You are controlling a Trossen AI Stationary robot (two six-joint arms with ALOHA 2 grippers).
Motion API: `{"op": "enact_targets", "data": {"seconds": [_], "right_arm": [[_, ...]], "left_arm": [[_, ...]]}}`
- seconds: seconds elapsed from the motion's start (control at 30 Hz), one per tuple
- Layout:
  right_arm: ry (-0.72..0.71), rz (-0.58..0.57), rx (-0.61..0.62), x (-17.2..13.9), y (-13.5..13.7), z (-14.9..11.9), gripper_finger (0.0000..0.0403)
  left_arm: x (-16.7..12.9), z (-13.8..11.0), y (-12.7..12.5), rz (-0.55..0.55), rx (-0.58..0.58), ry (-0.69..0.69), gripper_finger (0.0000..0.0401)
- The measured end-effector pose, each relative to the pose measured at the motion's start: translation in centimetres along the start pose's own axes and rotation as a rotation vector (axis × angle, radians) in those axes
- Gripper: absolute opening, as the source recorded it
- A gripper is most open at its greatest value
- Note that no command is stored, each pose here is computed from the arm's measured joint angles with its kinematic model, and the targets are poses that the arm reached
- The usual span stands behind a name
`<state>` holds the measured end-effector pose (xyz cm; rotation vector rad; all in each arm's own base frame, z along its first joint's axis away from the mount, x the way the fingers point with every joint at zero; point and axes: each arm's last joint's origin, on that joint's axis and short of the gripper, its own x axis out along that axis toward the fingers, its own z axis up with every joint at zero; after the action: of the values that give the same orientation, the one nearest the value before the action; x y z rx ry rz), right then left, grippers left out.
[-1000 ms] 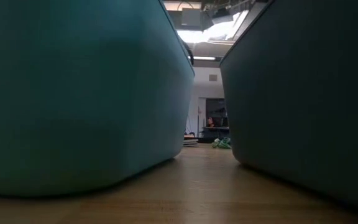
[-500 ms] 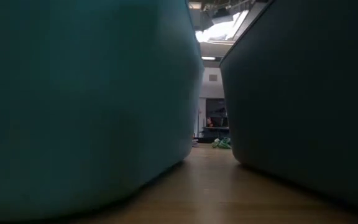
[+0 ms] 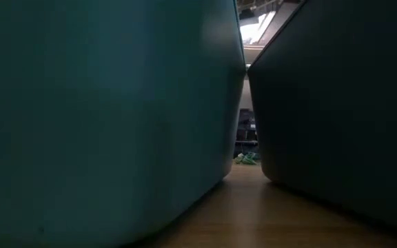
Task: Pick & Place USB Port
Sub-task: Put the light pink charger cable into the green bin
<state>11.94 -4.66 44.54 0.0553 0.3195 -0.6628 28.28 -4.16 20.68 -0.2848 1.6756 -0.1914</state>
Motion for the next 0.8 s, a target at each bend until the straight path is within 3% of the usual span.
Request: {"op": "enact_targets", "data": {"seconds": [0.13,0.3,0.43,0.67,0.8], "right_arm": [[0.0,0.001,-0.001,0.0,0.0,0.0,0.0213],[0.0,0.001,-0.001,0.0,0.0,0.0,0.0213],[-0.002,0.003,0.001,0.0,0.0,0.0,0.0213],[-0.004,0.004,0.015,0.4,0.2,0.1,0.0213],[0.005,0.003,0.032,0.4,0.2,0.1,0.0213]], "left_arm": [[-0.9,-1.5,1.2,0.122,-0.022,0.095,0.0001],[-4.1,-3.0,3.7,0.318,-0.099,-0.03,0.0001],[-7.3,-3.8,6.6,0.435,-0.241,-0.261,0.0001],[-12.3,-2.4,12.0,0.467,-0.374,-0.803,0.0001],[-13.4,-2.2,14.7,0.472,-0.479,-0.929,0.0001]]}}
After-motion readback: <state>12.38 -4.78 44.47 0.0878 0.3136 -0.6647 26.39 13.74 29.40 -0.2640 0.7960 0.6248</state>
